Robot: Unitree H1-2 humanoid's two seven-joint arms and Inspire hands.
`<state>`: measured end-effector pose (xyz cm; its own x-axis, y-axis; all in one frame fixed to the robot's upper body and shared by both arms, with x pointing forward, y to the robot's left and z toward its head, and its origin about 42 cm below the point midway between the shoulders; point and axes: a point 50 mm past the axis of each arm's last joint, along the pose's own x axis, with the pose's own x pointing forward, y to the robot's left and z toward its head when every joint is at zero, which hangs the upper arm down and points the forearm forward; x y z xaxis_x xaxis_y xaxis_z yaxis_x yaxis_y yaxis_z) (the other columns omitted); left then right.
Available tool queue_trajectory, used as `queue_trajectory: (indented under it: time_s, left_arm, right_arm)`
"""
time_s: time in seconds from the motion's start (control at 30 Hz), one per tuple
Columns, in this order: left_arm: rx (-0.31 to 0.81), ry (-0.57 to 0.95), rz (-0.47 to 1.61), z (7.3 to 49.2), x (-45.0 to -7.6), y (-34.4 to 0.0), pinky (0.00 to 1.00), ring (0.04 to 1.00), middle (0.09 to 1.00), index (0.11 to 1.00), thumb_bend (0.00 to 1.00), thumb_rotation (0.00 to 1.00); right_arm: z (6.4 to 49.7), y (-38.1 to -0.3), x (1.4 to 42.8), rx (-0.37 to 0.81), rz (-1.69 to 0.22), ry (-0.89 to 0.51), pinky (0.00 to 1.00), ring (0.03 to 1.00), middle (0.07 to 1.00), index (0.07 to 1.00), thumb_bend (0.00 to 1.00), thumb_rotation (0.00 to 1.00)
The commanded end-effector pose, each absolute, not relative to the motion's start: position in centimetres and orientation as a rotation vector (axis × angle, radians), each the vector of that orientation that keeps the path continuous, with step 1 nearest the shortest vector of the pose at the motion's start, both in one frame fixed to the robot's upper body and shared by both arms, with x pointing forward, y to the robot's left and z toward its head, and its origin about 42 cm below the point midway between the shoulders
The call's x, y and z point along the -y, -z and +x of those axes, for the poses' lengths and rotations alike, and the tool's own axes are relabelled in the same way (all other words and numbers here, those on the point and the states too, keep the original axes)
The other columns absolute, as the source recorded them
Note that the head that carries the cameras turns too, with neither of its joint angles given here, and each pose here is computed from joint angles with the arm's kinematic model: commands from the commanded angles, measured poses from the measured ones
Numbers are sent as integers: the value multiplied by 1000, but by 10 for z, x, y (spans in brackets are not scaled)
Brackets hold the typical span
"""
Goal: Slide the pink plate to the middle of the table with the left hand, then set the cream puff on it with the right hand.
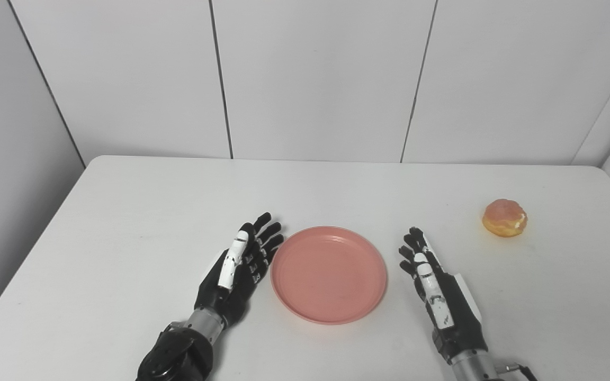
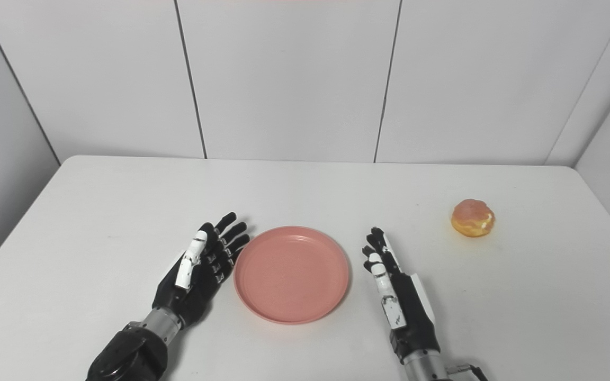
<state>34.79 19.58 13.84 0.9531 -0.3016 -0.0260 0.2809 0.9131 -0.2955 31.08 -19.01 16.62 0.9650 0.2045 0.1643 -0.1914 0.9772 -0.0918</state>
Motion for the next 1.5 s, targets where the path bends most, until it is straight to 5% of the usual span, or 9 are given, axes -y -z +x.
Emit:
queue_trajectory:
  time_s: [0.0,0.53,0.9,0.97,1.47]
  left_arm:
    - [-101,270,-292,343,-199,-127,965,942,944,940,418,1000]
    - [-45,207,-281,328,-214,-113,999,965,965,955,422,1000]
    - [-40,209,-255,314,-220,-102,1000,979,968,960,417,1000]
    - [-41,211,-252,312,-220,-102,1000,978,970,960,424,1000]
    - [-64,216,-278,308,-225,-93,1000,982,978,962,386,1000]
  right_arm:
    - [321,-196,195,260,-107,-185,904,914,953,971,485,967]
    - [356,-281,238,431,-345,-142,841,861,926,947,526,798]
    - [372,-316,263,471,-736,-74,784,879,953,961,570,901]
    - [374,-320,268,460,-787,-53,828,899,954,961,599,865]
    - [409,-334,301,258,-1168,18,709,928,998,977,810,501]
